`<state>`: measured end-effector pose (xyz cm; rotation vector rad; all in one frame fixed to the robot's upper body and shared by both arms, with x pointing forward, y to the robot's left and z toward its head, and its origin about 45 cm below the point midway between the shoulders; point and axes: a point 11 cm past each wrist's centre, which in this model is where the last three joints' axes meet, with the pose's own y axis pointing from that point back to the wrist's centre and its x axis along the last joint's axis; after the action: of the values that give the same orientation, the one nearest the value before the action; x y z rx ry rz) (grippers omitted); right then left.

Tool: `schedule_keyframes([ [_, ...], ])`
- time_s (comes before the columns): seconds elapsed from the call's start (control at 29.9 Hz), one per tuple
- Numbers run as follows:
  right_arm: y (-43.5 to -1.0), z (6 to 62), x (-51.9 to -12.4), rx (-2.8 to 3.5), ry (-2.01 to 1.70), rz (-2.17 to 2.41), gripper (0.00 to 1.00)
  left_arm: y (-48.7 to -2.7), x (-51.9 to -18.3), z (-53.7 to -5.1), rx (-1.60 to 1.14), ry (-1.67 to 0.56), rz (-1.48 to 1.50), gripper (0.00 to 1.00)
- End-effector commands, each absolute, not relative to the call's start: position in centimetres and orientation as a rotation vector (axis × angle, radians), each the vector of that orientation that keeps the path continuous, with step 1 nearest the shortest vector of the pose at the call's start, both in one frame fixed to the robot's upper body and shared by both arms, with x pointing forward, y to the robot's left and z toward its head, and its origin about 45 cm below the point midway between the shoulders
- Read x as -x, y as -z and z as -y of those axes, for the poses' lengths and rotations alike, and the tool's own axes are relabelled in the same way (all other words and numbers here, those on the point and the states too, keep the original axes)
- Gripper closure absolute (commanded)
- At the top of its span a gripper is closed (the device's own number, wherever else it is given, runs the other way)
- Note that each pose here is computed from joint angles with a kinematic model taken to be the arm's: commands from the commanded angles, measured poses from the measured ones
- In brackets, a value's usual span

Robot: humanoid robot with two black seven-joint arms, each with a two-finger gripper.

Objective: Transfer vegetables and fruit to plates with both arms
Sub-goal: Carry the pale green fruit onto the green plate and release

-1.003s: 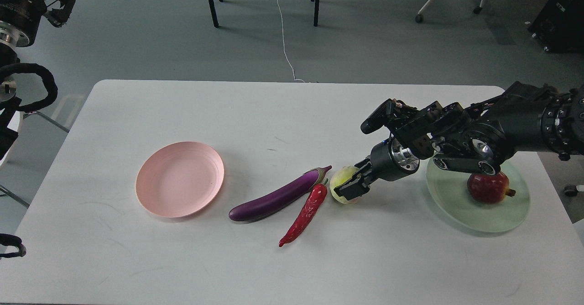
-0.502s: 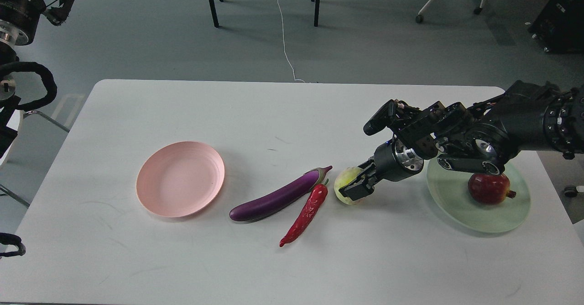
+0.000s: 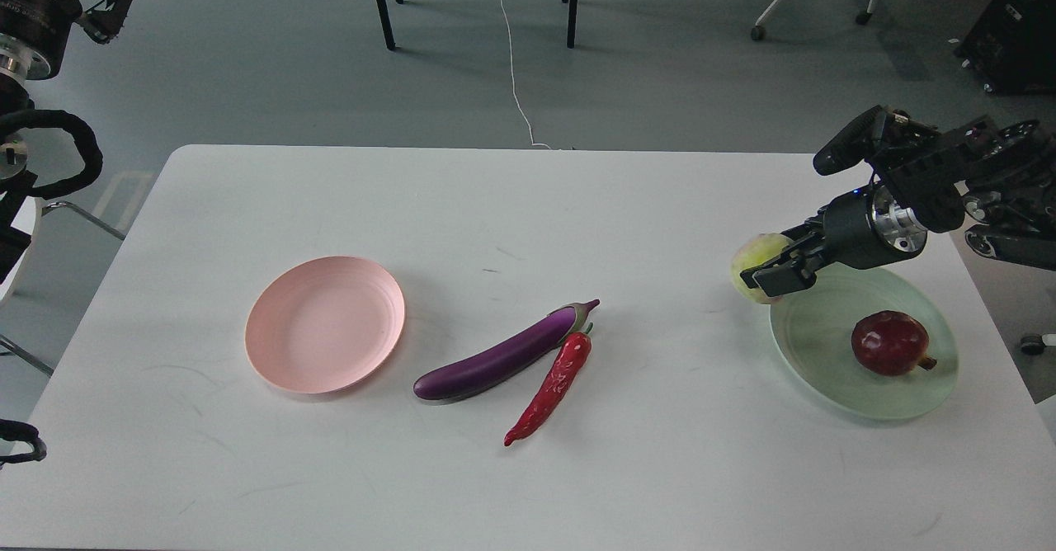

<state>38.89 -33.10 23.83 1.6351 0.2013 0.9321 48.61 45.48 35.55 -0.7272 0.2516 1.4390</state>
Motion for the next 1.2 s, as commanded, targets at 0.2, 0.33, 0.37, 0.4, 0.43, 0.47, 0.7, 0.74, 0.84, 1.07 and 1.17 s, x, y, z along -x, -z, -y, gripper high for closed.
schedule_keyframes([
  [0.2,-22.0,38.1,-36.8,-1.561,-0.833,-0.250,0.29,-35.6,-48.6,-45.5,0.728,-1.439,-0.250,0.02],
  [0.33,-21.9,38.1,-36.8,-1.564,-0.830,-0.248,0.16,-35.8,-48.5,-45.8,0.727,-1.444,-0.245,0.02],
  [0.37,-21.9,38.0,-36.8,-1.565,-0.832,-0.245,0.12,-35.8,-48.5,-45.9,0.727,-1.445,-0.243,0.02],
  [0.4,-21.9,38.0,-36.9,-1.566,-0.837,-0.241,0.09,-35.8,-48.5,-45.9,0.727,-1.445,-0.243,0.02],
  [0.43,-22.0,37.9,-36.9,-1.567,-0.839,-0.238,0.06,-35.8,-48.5,-45.9,0.727,-1.445,-0.243,0.02],
  [0.47,-22.0,37.8,-37.0,-1.572,-0.845,-0.235,0.06,-35.8,-48.5,-45.9,0.727,-1.445,-0.243,0.02],
  [0.7,-22.2,36.9,-37.2,-1.591,-0.860,-0.226,0.05,-35.9,-48.4,-46.0,0.725,-1.447,-0.242,0.02],
  [0.74,-22.2,36.8,-37.3,-1.594,-0.860,-0.225,0.04,-35.8,-48.4,-46.0,0.723,-1.447,-0.242,0.02],
  [0.84,-22.4,36.6,-37.5,-1.595,-0.870,-0.216,0.04,-35.8,-48.4,-46.0,0.722,-1.448,-0.243,0.02],
  [1.07,-26.8,32.8,-41.9,-1.775,-0.919,0.145,0.03,-35.5,-48.8,-45.0,0.703,-1.427,-0.255,0.02],
  [1.17,-28.5,32.8,-43.7,-1.849,-0.858,0.335,0.03,-35.5,-49.1,-43.9,0.660,-1.402,-0.245,0.02],
])
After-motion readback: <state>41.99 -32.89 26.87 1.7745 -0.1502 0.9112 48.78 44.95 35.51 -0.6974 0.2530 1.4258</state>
